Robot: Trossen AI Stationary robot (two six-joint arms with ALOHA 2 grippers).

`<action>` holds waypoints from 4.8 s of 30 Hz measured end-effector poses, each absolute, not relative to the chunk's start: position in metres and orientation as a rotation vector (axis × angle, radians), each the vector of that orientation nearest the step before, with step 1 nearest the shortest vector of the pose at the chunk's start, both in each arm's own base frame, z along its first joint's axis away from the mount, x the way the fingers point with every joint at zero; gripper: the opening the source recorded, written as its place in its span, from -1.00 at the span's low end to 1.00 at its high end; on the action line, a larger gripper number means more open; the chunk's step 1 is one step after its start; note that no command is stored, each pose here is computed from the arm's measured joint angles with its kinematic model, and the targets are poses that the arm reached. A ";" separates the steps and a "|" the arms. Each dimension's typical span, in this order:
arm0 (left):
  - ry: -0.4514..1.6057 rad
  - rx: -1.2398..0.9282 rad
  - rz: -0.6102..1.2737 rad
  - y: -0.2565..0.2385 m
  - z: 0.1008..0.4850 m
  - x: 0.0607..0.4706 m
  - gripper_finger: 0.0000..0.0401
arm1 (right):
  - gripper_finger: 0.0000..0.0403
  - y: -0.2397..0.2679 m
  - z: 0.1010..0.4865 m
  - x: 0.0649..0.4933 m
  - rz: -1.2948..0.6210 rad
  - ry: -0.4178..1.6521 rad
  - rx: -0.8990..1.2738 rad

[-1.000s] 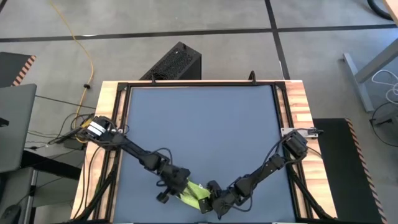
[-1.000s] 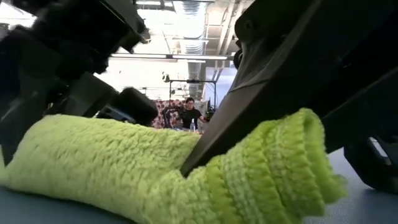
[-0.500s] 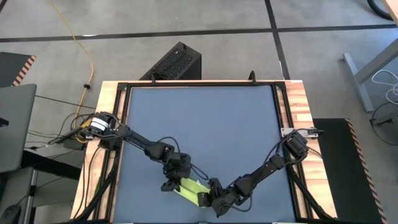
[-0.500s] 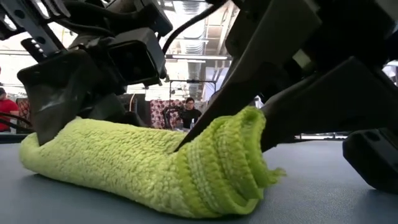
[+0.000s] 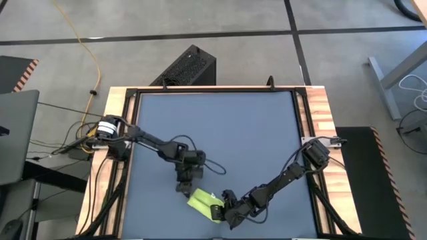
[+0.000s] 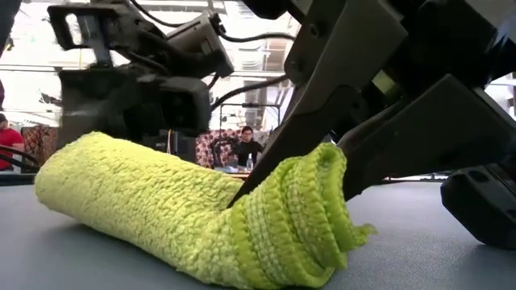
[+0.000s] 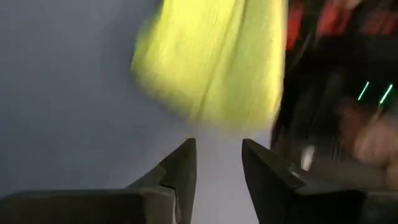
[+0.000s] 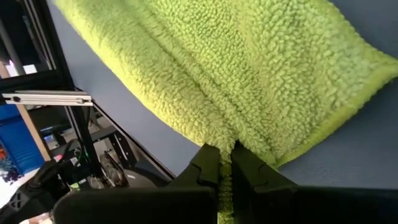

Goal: Roll towel
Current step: Roll the green towel

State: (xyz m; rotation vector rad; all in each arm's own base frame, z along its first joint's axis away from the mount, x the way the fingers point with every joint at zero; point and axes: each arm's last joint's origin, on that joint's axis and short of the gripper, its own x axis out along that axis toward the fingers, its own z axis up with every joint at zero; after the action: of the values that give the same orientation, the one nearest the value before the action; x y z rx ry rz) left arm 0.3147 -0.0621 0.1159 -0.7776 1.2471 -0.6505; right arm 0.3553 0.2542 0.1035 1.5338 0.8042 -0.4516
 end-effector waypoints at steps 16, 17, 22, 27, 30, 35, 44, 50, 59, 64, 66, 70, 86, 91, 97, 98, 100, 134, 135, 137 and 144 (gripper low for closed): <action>0.645 -0.040 -0.716 -0.122 0.214 0.292 -0.70 | -0.84 0.246 0.103 0.361 -0.458 0.787 1.516; 0.640 -0.037 -0.727 -0.127 0.210 0.294 -0.75 | -0.84 0.246 0.103 0.361 -0.459 0.787 1.516; 0.756 -0.122 -0.715 -0.136 0.169 0.308 -0.97 | -0.84 0.245 0.103 0.361 -0.462 0.777 1.515; 0.815 -0.174 -0.661 -0.140 0.137 0.319 -1.00 | -0.84 0.245 0.104 0.361 -0.461 0.777 1.514; 0.856 -0.194 -0.647 -0.141 0.124 0.320 -1.00 | -0.84 0.245 0.104 0.362 -0.453 0.779 1.498; 0.898 -0.206 -0.640 -0.143 0.113 0.320 -1.00 | -0.74 0.245 0.106 0.365 -0.348 0.774 1.371; 0.951 -0.249 -0.596 -0.138 0.112 0.319 -1.00 | -0.67 0.245 0.114 0.366 -0.338 0.758 1.427; 0.966 -0.263 -0.600 -0.138 0.111 0.318 -1.00 | -0.66 0.249 0.120 0.357 -0.372 0.762 1.406; 0.974 -0.278 -0.610 -0.138 0.111 0.318 -1.00 | -0.36 0.247 0.130 0.355 -0.341 0.783 1.350; 0.981 -0.293 -0.609 -0.138 0.111 0.317 -1.00 | 0.03 0.248 0.132 0.355 -0.291 0.819 1.325; 0.985 -0.304 -0.612 -0.138 0.111 0.317 -1.00 | 0.15 0.249 0.136 0.354 -0.284 0.832 1.314; 1.001 -0.332 -0.610 -0.138 0.111 0.317 -1.00 | 0.21 0.250 0.146 0.341 -0.312 0.878 1.247; 1.086 -0.598 -0.559 -0.115 0.112 0.324 -1.00 | 0.16 0.270 0.191 0.323 0.139 0.621 0.209; 1.090 -0.636 -0.533 -0.108 0.112 0.326 -1.00 | 0.16 0.262 0.187 0.331 0.190 0.602 -0.020; 1.094 -0.672 -0.503 -0.099 0.112 0.329 -1.00 | 0.16 0.262 0.171 0.334 0.273 0.654 -0.182; 1.097 -0.677 -0.499 -0.097 0.111 0.329 -1.00 | 0.16 0.263 0.166 0.334 0.282 0.660 -0.209; 1.101 -0.683 -0.491 -0.095 0.111 0.329 -1.00 | 0.16 0.265 0.162 0.337 0.279 0.659 -0.240; 1.126 -0.721 -0.521 -0.084 0.111 0.329 -1.00 | -0.91 0.266 0.120 0.324 -0.175 0.630 0.602; 1.132 -0.718 -0.520 -0.084 0.110 0.329 -1.00 | -0.91 0.267 0.118 0.322 -0.170 0.614 0.654; 1.139 -0.713 -0.512 -0.083 0.110 0.328 -1.00 | -0.91 0.268 0.112 0.315 -0.170 0.589 0.756; 1.115 -0.717 -0.526 -0.081 0.111 0.330 -1.00 | -0.91 0.269 0.103 0.298 -0.224 0.524 0.904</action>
State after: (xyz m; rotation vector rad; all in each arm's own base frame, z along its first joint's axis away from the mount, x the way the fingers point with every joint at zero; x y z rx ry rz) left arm 0.3299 -0.0814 0.1114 -0.7172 1.1154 -0.5257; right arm 0.2978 0.2694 0.1033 0.9045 0.5237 -0.2244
